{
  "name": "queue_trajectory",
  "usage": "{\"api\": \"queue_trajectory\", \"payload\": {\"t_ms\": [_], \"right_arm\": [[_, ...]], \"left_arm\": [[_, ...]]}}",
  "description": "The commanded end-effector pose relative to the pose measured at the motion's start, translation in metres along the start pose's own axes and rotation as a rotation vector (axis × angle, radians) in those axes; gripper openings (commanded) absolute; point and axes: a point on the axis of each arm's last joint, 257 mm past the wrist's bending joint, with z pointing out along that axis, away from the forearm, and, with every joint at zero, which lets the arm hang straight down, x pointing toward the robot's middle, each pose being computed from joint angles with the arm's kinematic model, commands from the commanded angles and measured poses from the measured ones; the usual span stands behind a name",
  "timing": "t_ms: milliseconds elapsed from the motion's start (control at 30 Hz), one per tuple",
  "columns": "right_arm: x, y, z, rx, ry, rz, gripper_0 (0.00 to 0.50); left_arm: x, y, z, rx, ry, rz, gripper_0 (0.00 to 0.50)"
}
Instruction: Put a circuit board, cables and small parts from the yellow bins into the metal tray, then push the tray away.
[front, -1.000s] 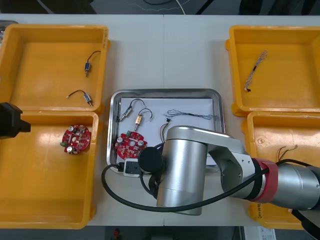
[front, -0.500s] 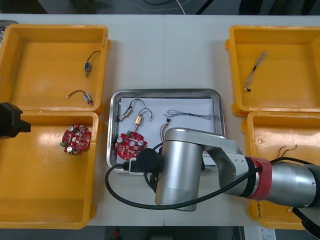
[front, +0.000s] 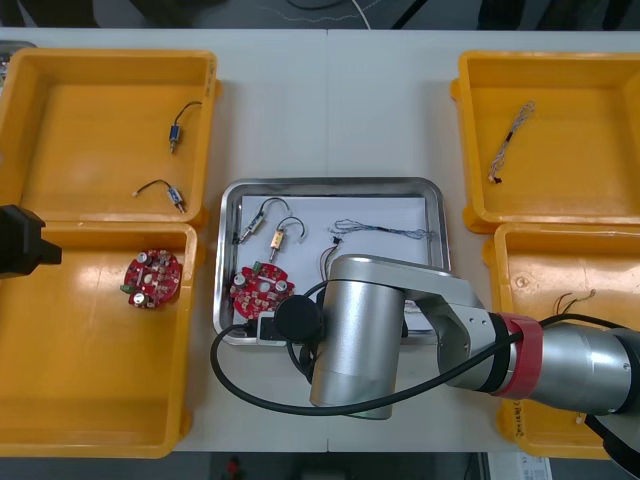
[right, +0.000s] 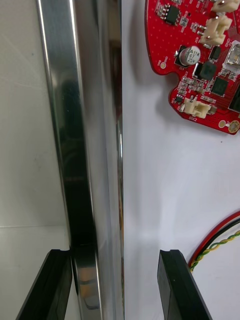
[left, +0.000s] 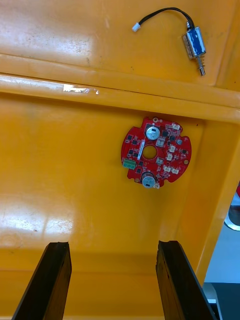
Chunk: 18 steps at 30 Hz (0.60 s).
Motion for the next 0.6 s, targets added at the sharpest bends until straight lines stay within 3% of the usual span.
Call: {"api": "queue_trajectory", "payload": {"t_ms": [33, 67, 100, 133, 167, 367, 600], "right_arm": [[-0.016, -0.005, -0.007, 0.026, -0.027, -0.069, 0.452], [-0.016, -0.004, -0.007, 0.024, -0.026, -0.066, 0.312], [-0.016, -0.005, -0.007, 0.026, -0.025, -0.066, 0.24], [-0.015, -0.004, -0.007, 0.023, -0.022, -0.066, 0.076], [-0.015, -0.004, -0.007, 0.023, -0.021, -0.064, 0.002], [-0.014, -0.009, -0.008, 0.04, -0.019, -0.059, 0.0], [-0.004, -0.041, -0.012, 0.119, 0.006, -0.069, 0.0]], "left_arm": [[-0.001, 0.013, -0.012, -0.044, -0.017, 0.124, 0.5], [-0.001, 0.013, -0.012, -0.044, -0.017, 0.124, 0.5], [-0.001, 0.013, -0.012, -0.044, -0.017, 0.124, 0.5], [-0.001, 0.013, -0.012, -0.044, -0.017, 0.124, 0.5], [-0.001, 0.013, -0.012, -0.044, -0.017, 0.124, 0.5], [-0.001, 0.013, -0.012, -0.044, -0.017, 0.124, 0.5], [-0.001, 0.013, -0.012, -0.044, -0.017, 0.124, 0.5]]}}
